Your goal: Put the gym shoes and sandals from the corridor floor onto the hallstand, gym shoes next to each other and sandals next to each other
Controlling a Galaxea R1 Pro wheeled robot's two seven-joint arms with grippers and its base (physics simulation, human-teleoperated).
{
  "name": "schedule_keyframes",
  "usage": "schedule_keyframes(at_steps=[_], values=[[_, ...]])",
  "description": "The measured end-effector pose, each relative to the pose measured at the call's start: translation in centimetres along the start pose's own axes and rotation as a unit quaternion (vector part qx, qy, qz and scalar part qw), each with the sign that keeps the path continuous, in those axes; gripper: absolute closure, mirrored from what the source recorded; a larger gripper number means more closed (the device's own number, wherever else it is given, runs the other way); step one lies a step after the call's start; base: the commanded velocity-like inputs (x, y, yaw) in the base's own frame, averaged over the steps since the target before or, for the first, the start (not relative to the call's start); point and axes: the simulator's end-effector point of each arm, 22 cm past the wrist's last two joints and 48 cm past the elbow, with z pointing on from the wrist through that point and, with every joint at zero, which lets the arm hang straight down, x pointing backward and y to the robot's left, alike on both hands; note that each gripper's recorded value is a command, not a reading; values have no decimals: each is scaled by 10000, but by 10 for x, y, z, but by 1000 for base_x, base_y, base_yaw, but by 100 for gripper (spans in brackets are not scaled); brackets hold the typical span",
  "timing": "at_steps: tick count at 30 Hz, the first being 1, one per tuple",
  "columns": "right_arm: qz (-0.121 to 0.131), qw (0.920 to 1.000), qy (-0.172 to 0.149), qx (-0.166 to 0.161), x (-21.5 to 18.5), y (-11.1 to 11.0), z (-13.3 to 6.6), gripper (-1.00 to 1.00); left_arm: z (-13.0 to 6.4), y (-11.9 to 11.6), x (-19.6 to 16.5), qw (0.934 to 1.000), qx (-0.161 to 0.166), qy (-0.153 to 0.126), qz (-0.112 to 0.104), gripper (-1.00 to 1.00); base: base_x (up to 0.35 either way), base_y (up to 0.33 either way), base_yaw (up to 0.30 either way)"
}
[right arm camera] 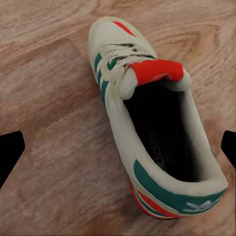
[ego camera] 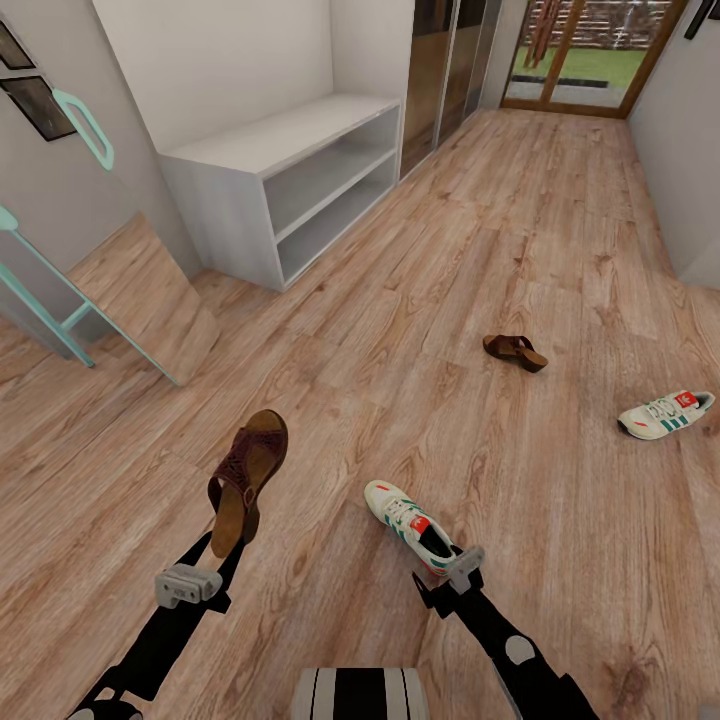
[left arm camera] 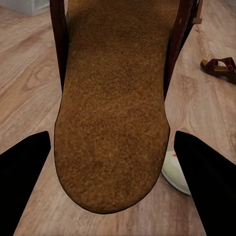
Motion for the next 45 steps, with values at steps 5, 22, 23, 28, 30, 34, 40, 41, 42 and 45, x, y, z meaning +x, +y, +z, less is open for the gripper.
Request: schedule_keyframes(at_steps=[5,22,23,28,30,34,40,41,42,45], values=[[-281,9995,140,69,12,-36,-3,-100,0,0,0,10000,3,-1,14,100,0,0,0],[-426,9989,154,154,22,-78,-10,-100,0,0,1,10000,7,10,33,100,0,0,0],[-426,9989,154,154,22,-78,-10,-100,0,0,1,10000,7,10,33,100,0,0,0],[-436,9988,160,149,23,-78,-10,-100,0,0,1,10000,7,10,33,100,0,0,0],[-439,9988,162,149,23,-79,-10,-100,0,0,1,10000,7,10,33,100,0,0,0],[-429,9989,155,126,21,-75,-8,-100,0,-1,1,10000,13,5,37,100,0,0,0],[-381,9992,109,22,16,-59,-2,-100,0,-1,1,10000,12,6,44,100,0,0,0],[-373,9993,101,9,15,-57,-1,-100,0,-1,1,10000,12,6,45,100,0,0,0],[-366,9993,95,-2,14,-55,-1,-100,0,-1,1,10000,14,7,46,100,0,0,0],[-354,9993,79,-21,13,-51,1,-100,0,-1,1,10000,12,7,48,100,0,0,0]])
